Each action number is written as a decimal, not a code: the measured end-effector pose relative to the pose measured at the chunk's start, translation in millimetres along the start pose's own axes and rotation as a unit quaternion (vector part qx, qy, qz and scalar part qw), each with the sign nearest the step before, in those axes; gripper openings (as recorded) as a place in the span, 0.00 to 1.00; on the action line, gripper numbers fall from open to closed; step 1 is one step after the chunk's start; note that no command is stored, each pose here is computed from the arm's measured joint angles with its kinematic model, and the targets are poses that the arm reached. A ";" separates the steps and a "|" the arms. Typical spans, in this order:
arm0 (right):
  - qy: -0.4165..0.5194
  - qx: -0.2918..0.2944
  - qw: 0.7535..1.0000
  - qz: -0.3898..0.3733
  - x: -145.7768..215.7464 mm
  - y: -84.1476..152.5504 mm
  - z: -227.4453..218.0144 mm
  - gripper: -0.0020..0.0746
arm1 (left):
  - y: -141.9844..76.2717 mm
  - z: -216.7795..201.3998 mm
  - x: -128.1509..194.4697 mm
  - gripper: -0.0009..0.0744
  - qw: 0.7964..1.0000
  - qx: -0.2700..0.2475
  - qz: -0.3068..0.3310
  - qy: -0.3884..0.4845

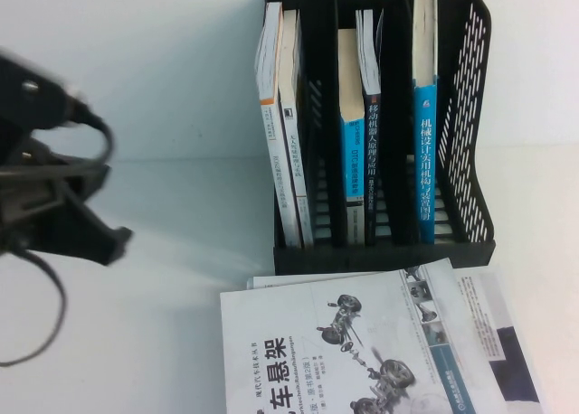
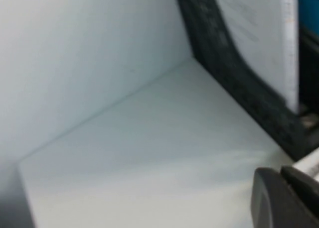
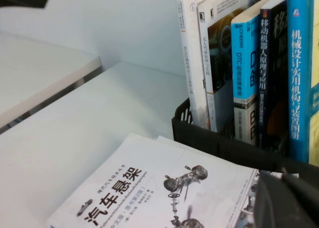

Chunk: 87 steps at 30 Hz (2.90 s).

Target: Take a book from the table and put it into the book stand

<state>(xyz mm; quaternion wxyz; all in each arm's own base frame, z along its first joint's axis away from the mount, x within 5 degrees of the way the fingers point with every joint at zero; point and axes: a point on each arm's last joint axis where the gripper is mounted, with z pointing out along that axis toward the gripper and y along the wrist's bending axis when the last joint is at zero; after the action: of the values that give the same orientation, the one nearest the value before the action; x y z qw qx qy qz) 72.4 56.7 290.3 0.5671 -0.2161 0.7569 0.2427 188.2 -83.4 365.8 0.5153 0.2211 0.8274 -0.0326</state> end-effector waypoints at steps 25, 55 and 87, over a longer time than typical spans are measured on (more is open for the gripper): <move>0.002 -0.001 1.000 0.001 1.3 -0.1 0.4 0.02 | 11.2 -99.4 130.0 0.01 0.944 -0.130 -0.237 -0.191; 0.004 0.000 1.000 0.001 2.2 -0.2 0.6 0.02 | -14.9 -48.0 243.3 0.01 0.920 -0.132 -0.354 -0.102; -0.105 0.077 0.986 -0.107 13.1 3.2 -33.4 0.02 | -15.0 -47.9 243.4 0.01 0.920 -0.132 -0.354 -0.101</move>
<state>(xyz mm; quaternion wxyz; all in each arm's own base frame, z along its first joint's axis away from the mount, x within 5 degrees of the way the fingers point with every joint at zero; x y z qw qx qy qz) 41.8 38.1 286.0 0.6812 -0.2248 0.6820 0.1424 51.7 -2.4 174.5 0.5757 -0.1605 0.7919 -0.1254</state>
